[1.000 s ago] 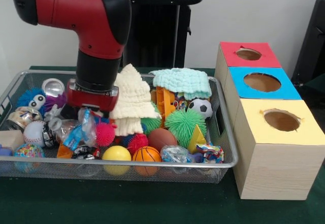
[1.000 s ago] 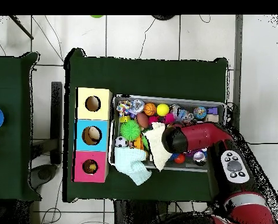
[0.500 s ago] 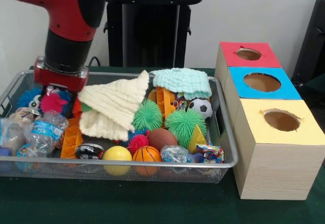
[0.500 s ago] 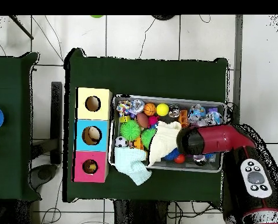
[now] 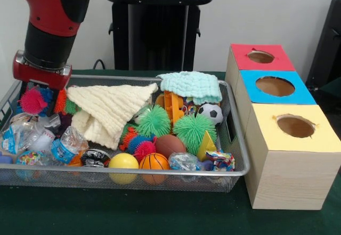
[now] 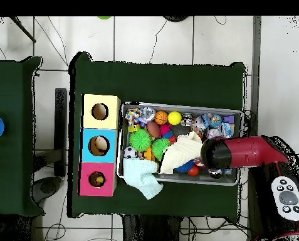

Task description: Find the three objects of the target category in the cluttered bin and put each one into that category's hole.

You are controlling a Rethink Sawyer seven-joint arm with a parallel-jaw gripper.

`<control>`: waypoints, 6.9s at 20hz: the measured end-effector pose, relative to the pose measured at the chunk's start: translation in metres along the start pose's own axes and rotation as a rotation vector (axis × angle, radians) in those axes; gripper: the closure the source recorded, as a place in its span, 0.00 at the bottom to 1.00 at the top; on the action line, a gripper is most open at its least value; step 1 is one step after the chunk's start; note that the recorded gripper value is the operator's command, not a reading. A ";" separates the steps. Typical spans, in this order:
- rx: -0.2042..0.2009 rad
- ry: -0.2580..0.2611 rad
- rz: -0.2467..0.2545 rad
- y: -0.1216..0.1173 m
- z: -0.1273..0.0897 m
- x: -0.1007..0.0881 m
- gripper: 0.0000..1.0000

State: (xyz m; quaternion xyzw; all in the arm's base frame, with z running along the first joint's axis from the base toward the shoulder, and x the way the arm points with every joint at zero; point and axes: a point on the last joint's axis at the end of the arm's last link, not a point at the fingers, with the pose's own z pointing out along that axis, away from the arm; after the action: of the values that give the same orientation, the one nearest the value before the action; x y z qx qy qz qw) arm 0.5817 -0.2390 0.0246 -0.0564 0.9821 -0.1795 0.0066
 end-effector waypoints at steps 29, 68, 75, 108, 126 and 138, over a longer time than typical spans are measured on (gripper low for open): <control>0.025 0.099 0.001 -0.012 -0.056 0.046 0.00; -0.346 0.119 -0.011 0.173 -0.120 0.113 0.00; -0.408 -0.039 -0.033 0.232 -0.119 0.116 0.00; -0.464 -0.430 0.198 0.303 -0.038 0.126 0.00; -0.538 -0.482 0.144 0.293 -0.044 0.127 0.00; -0.525 -0.591 0.115 0.299 -0.062 0.110 0.00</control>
State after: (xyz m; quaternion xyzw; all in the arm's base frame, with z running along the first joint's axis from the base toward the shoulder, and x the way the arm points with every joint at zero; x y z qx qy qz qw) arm 0.4375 0.0476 -0.0225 -0.0503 0.9520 0.1024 0.2842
